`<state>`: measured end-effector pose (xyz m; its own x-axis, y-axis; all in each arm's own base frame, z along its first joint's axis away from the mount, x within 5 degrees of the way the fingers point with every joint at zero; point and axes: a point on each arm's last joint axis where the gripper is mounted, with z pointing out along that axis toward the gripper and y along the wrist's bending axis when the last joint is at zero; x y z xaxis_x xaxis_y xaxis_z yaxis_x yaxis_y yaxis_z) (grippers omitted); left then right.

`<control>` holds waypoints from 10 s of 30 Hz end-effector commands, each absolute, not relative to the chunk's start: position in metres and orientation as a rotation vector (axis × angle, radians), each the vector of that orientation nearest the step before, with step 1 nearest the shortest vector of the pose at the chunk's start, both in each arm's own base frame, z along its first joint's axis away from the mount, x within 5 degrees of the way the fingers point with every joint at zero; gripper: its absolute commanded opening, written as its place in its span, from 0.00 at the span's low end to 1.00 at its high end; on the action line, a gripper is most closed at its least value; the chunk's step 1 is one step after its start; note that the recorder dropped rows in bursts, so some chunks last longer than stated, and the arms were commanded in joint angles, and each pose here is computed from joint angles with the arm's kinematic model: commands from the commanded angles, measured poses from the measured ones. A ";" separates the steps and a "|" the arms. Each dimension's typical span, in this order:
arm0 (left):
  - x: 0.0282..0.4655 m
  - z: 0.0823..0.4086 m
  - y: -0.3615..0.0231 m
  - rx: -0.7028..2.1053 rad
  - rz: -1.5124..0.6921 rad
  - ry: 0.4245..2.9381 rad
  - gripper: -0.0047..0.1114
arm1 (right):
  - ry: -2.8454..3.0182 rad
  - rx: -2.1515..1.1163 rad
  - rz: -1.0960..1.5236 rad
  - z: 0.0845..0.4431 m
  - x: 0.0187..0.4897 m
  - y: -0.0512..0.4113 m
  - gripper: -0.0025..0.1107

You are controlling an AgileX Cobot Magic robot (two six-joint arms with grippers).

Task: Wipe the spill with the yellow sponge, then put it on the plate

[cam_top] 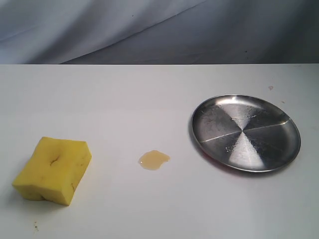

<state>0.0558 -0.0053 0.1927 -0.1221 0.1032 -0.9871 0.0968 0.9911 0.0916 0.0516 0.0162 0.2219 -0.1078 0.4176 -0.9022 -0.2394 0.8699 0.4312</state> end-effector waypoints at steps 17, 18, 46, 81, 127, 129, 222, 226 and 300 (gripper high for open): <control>0.056 0.195 -0.005 0.146 0.004 1.683 0.04 | 2.030 -0.450 0.938 0.293 0.156 0.092 0.02; 0.056 0.195 -0.005 0.146 0.004 1.683 0.04 | 2.056 -0.456 0.951 0.290 0.165 0.095 0.02; 0.056 0.195 -0.005 0.146 0.004 1.683 0.04 | 2.298 -1.305 0.735 0.204 0.202 0.424 0.21; 0.056 0.195 -0.005 0.146 0.004 1.683 0.04 | 2.495 -1.112 0.566 0.158 0.224 0.427 0.02; 0.056 0.195 -0.005 0.146 0.004 1.683 0.04 | 2.744 -1.081 0.150 0.118 0.314 0.371 0.02; 0.056 0.195 -0.005 0.146 0.004 1.683 0.04 | 2.747 -1.087 0.209 0.123 0.312 0.378 0.02; 0.056 0.195 -0.005 0.146 0.004 1.683 0.04 | 2.883 -0.849 0.210 0.139 0.324 0.276 0.02; 0.056 0.195 -0.005 0.146 0.004 1.683 0.04 | 2.867 -0.935 0.332 0.141 0.330 0.321 0.02; 0.056 0.195 -0.005 0.146 0.004 1.683 0.04 | 2.641 -0.312 -0.011 0.253 0.327 0.111 0.61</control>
